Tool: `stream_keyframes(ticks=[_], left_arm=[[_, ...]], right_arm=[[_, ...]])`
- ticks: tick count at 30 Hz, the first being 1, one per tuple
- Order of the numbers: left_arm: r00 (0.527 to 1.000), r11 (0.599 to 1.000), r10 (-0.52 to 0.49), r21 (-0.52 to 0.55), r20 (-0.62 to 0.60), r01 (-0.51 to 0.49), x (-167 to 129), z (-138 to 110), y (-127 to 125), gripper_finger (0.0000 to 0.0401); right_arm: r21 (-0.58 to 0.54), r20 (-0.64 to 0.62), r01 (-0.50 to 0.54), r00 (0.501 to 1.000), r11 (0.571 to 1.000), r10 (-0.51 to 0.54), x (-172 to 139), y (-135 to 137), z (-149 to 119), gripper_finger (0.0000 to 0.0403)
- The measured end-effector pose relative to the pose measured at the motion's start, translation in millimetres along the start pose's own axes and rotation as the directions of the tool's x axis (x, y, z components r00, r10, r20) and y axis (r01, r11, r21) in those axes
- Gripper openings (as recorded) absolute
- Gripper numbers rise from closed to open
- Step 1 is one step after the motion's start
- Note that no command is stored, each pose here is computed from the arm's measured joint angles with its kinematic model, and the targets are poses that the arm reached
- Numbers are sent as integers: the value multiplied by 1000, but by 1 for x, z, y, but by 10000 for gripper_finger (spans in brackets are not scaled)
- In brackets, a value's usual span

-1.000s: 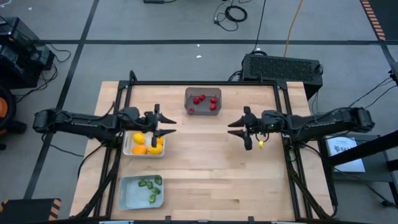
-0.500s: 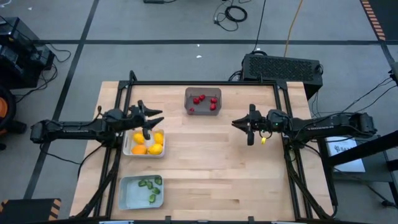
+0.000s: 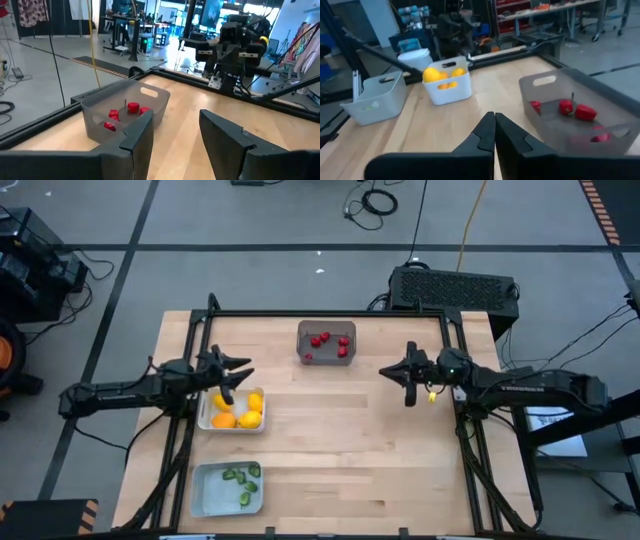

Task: Sort produce into baskets
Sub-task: Return to Home Position

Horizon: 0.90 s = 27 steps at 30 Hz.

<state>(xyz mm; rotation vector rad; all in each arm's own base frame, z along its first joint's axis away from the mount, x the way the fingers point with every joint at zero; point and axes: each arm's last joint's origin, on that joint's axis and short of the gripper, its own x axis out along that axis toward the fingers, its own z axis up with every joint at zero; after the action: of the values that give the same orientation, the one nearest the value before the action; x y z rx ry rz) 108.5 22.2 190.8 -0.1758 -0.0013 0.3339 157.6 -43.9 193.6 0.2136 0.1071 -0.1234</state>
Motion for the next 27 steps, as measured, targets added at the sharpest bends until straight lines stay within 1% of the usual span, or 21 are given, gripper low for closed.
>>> stream_keyframes(ticks=[4,7,10,13,15,20,24,27], left_arm=[[1000,1000,-5,-2,-8,5,-2,-1,0,166],[1000,1000,-9,-27,-18,9,-2,-2,0,166],[999,998,-35,-49,-25,34,-2,-2,-1,166],[996,996,-80,-52,-41,78,-2,-3,-2,166],[995,995,-89,-57,-45,86,-2,-3,-2,166],[997,997,-64,-50,-40,62,-2,-3,-1,166],[999,999,-31,-21,-24,30,-2,-2,0,166],[1000,1000,16,-15,-5,-16,-2,-1,1,166]], right_arm=[[-8,17,-3,1000,1000,3,-1,1,2,1],[-11,23,-19,1000,1000,20,-1,4,2,0],[-21,24,-35,999,999,36,0,7,2,0],[-35,31,-38,999,999,39,-4,7,-7,0],[-19,54,-13,998,1000,14,-10,4,-14,0],[27,91,20,996,999,-22,-27,-2,-33,0],[56,79,42,996,998,-46,-33,-4,-33,0],[65,37,64,997,996,-66,-36,-4,-37,0]])
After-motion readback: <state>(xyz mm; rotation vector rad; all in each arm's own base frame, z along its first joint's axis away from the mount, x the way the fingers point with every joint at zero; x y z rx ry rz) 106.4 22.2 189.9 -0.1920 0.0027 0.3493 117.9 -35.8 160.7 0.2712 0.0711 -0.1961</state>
